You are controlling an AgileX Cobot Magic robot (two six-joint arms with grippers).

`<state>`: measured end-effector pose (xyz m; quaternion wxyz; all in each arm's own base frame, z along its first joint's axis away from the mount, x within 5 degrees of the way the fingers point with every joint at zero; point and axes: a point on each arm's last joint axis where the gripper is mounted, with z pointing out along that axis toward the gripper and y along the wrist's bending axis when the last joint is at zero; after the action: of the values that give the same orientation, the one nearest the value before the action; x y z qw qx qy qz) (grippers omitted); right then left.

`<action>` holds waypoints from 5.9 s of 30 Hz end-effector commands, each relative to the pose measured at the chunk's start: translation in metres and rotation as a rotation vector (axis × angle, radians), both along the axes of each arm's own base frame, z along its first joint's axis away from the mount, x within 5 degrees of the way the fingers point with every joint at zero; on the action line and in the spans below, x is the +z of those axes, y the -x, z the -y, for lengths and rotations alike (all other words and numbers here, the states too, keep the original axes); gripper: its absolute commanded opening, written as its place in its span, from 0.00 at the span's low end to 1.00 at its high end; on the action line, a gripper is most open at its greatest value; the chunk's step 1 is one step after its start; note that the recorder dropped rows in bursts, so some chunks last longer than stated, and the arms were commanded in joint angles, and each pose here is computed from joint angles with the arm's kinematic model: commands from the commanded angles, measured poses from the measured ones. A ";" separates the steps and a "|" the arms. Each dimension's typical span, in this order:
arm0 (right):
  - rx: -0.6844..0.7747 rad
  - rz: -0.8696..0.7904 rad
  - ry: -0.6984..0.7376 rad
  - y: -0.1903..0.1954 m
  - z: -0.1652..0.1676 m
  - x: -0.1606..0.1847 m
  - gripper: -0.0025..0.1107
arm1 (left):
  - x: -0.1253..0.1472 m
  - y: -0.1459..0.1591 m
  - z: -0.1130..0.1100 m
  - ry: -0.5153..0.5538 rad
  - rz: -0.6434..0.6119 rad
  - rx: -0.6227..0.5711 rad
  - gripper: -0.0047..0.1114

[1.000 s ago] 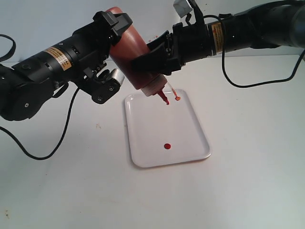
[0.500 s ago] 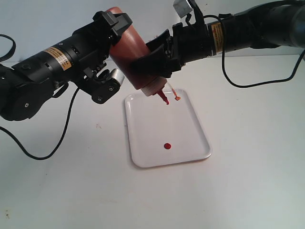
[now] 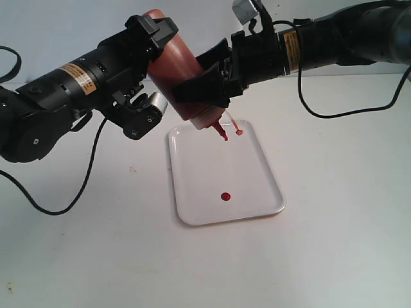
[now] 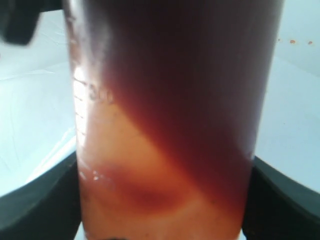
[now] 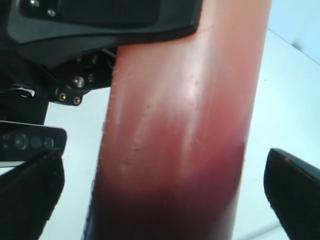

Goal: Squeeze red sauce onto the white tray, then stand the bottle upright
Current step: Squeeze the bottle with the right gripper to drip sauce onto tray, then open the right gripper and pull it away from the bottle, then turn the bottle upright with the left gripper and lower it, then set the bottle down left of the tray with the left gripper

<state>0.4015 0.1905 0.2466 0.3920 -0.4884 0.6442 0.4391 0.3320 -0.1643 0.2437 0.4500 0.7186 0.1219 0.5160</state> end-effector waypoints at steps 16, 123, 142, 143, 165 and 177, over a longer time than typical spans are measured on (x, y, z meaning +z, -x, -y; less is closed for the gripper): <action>-0.004 0.023 0.001 -0.001 0.000 0.002 0.02 | 0.018 0.000 0.000 0.088 0.074 0.006 0.04; -0.007 -0.002 -0.039 -0.010 -0.008 -0.027 0.26 | -0.075 -0.025 -0.051 1.873 -1.414 -0.144 0.04; -0.050 0.088 0.058 -0.021 0.015 -0.034 0.02 | -0.174 -0.086 -0.071 1.961 -1.266 0.041 0.04; -0.057 0.088 0.058 -0.022 0.018 -0.034 0.02 | -0.178 -0.087 -0.072 1.964 -1.266 0.049 0.04; -0.077 0.021 0.071 -0.031 0.029 -0.064 0.02 | -0.205 -0.103 -0.075 1.879 -1.326 0.046 0.05; -0.077 0.021 0.071 -0.031 0.029 -0.064 0.02 | -0.206 -0.103 -0.075 1.874 -1.325 0.056 0.05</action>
<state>0.4318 0.1633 0.1805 0.3936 -0.4803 0.6769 0.3953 0.4311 -0.0880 0.0243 0.6160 0.2340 0.7135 -0.2381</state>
